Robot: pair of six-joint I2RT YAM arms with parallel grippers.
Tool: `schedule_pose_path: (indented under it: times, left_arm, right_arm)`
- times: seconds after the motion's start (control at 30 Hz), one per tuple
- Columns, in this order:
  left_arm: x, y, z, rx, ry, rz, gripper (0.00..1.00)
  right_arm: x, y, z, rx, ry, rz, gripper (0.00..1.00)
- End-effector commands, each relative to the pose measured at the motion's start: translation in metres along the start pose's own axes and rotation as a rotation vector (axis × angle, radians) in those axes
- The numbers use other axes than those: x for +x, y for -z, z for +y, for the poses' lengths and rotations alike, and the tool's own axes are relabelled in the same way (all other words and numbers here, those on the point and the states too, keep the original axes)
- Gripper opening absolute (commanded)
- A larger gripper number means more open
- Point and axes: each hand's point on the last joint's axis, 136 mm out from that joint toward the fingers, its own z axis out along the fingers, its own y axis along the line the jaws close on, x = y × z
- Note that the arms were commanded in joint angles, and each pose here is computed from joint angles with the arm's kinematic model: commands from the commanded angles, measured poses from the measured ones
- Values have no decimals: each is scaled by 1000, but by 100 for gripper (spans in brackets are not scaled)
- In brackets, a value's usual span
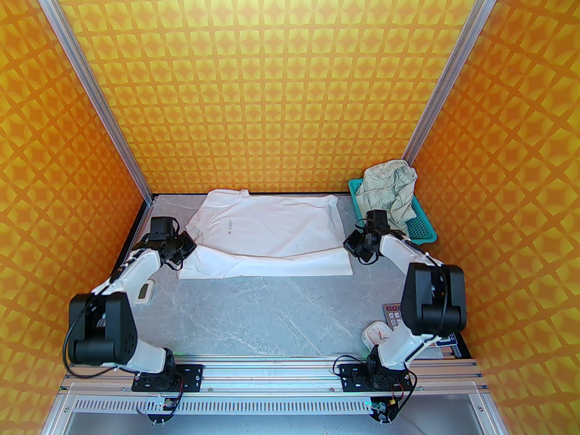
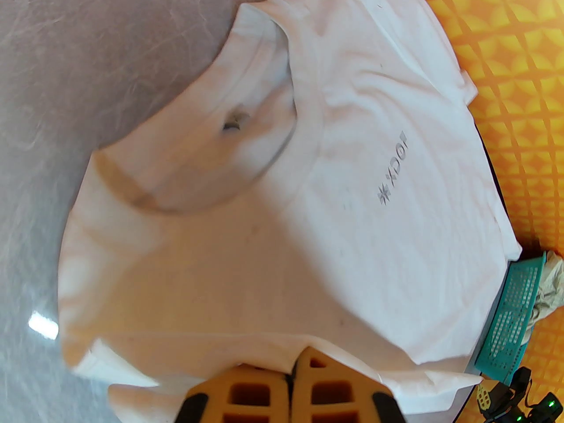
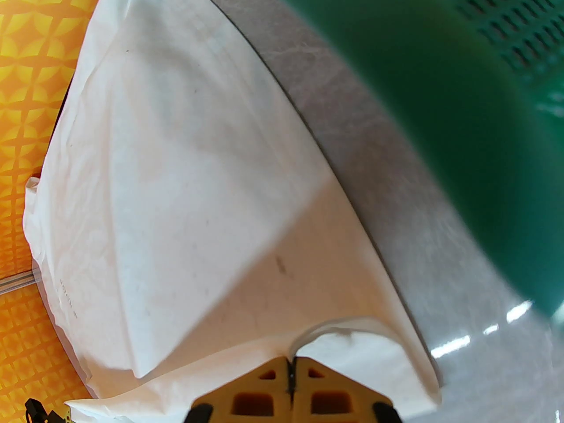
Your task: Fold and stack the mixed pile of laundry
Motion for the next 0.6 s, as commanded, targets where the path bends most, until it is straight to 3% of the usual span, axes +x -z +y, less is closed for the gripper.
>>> schedule_pose_path:
  times: [0.0,0.37,0.43,0.5,0.57]
  left_arm:
    - [-20,-13,-6,50,31,-25,0]
    - [-18,-46,8,35,63,21,0]
    - [-18,-49,10,34,71,21,0]
    - [-17,-50,11,34,71,20,23]
    - [-21,-45,10,43,62,6,39]
  right_arm:
    - [-18,-10,7,2,33,-38,0]
    - [-36,-16,29,-11,75,-51,0]
    - [-36,-21,28,-1,81,-43,8]
    - [-36,-28,26,12,83,-36,21]
    - [-36,-31,24,21,90,-31,31]
